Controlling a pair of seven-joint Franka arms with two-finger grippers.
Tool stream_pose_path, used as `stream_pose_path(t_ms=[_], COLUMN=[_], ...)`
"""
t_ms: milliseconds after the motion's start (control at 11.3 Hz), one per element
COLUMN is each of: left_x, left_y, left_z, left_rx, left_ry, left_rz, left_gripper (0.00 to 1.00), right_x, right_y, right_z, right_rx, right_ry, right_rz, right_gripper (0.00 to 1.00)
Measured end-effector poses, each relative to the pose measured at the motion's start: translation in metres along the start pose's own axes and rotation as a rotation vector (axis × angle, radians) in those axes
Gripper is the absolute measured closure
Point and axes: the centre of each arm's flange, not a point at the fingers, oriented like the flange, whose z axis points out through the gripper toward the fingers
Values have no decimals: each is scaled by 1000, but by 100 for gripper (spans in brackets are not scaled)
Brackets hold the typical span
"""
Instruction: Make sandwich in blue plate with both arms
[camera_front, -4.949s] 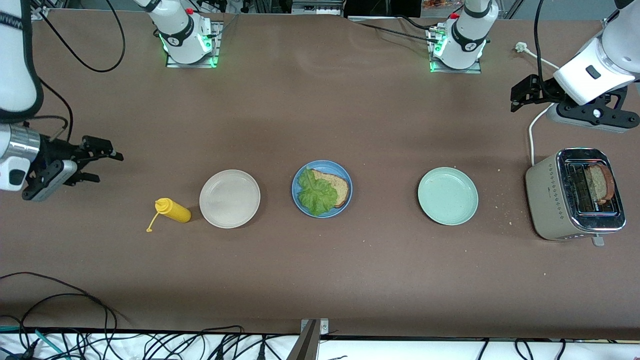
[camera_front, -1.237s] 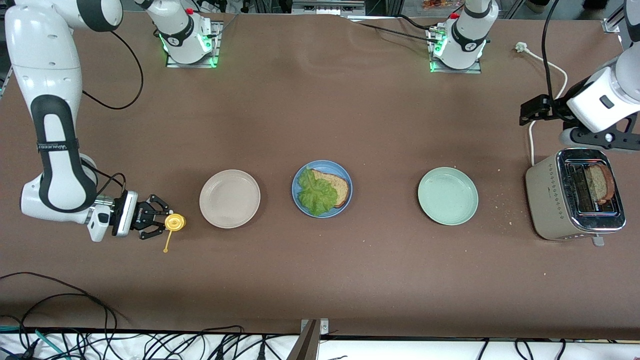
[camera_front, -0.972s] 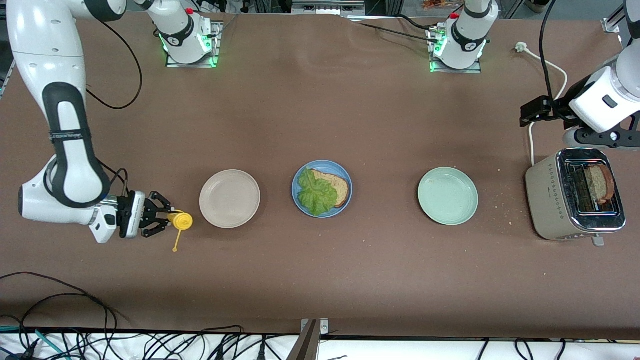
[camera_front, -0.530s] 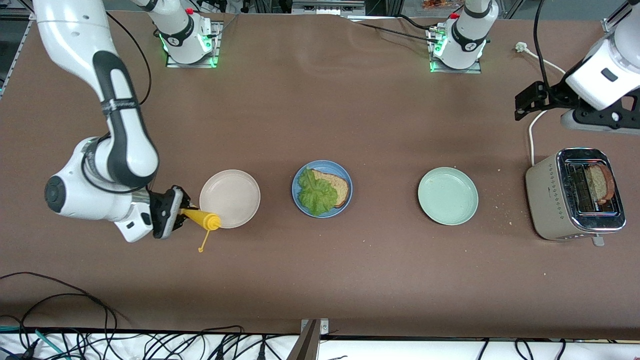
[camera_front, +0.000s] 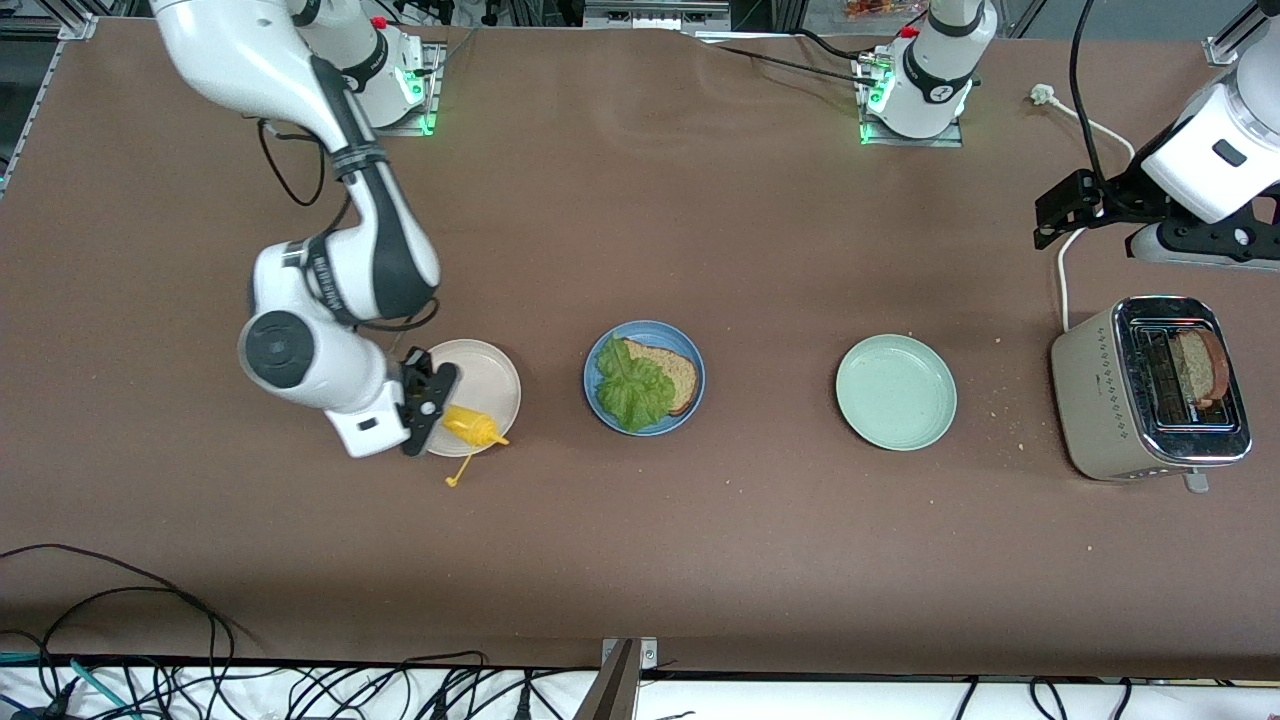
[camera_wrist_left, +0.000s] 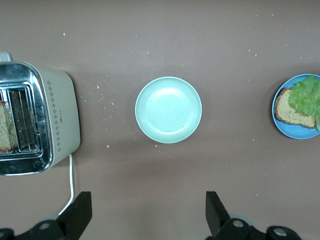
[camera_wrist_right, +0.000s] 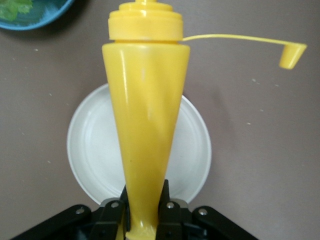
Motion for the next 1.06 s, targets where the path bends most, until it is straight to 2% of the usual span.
stream_pose_path(t_ms=[265,354,707,1061], left_x=[-7,-8,-9,-10], left_y=[-4,-3,-2,-1], left_z=[4,3,4,4], left_rx=[-6,-6,-5,-5], left_ry=[-10,-9,-12,-14], left_rz=[-10,-9,-7,-6], left_gripper=[0,0,0,0], right_x=[43,52,87,100], right_y=[-54,-70,-146,-189], right_z=[-6,-6,-1,4], right_rx=[-49,-63,-192,-260], right_ry=[-103,-148,-386,-538], right_rz=[35,35,-2,-49], right_gripper=[78,78,78,78])
